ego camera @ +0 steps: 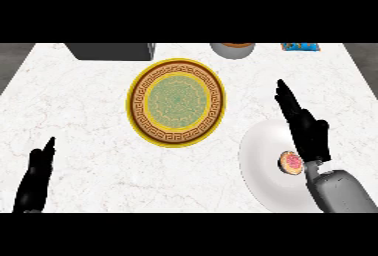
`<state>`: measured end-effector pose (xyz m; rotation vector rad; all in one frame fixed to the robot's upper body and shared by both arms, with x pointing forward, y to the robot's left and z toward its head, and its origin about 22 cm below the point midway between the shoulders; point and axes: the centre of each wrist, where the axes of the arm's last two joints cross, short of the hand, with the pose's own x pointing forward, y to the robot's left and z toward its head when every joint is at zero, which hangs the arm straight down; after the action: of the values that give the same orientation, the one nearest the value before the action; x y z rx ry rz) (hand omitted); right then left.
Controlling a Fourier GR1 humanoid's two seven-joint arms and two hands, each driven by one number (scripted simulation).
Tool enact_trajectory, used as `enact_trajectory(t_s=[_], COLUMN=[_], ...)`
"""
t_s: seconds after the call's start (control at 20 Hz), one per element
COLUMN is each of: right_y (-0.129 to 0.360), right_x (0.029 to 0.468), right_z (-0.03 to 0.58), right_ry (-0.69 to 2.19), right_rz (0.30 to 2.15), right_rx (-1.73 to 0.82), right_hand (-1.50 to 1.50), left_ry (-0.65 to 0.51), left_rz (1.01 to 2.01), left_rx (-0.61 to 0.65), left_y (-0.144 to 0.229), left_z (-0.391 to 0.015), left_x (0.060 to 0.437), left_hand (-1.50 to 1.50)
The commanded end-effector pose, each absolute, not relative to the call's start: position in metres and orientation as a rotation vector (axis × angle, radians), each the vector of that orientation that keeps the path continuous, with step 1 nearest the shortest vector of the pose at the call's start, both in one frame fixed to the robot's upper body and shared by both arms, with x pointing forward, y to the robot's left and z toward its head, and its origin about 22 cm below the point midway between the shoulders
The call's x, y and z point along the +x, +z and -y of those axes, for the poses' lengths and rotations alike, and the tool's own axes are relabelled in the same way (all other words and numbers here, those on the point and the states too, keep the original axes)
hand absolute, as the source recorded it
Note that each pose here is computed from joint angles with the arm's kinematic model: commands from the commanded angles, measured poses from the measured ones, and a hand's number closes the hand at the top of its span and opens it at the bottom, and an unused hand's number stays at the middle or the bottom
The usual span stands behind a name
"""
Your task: Pick the cupcake from the plate and place it in the plate
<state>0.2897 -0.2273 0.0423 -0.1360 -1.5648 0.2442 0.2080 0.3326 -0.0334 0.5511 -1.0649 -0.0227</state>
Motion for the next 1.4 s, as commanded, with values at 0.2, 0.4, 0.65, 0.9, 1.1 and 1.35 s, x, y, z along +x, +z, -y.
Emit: enact_trajectory(t_s=[0.2,0.4,0.65,0.9,1.1,1.35], right_y=[0.092,0.067,0.067,0.061,0.041,0.023], right_x=[0.292,0.283,0.275,0.242,0.195,0.149], right_z=[0.236,0.285,0.264,0.23,0.206,0.231], right_ry=[-0.475,-0.572,-0.805,-0.831,-0.684,-0.444], right_rz=[1.802,1.744,1.8,1.845,1.739,1.484], right_rx=[-0.09,-0.578,-0.702,-0.729,-0.739,-0.791], right_hand=[-1.5,-1.5,-1.5,-1.5,-1.5,-1.5], left_ry=[-0.131,-0.18,-0.214,-0.221,-0.248,-0.264], left_rz=[1.265,1.161,1.223,1.389,1.47,1.484], left_rx=[0.618,0.703,0.727,0.618,0.57,0.515], left_y=[0.014,0.01,0.011,0.015,0.014,0.008], left_z=[-0.339,-0.36,-0.368,-0.352,-0.345,-0.342], left_x=[0.177,0.135,0.133,0.158,0.171,0.176], left_hand=[0.0,0.0,0.0,0.0,0.0,0.0])
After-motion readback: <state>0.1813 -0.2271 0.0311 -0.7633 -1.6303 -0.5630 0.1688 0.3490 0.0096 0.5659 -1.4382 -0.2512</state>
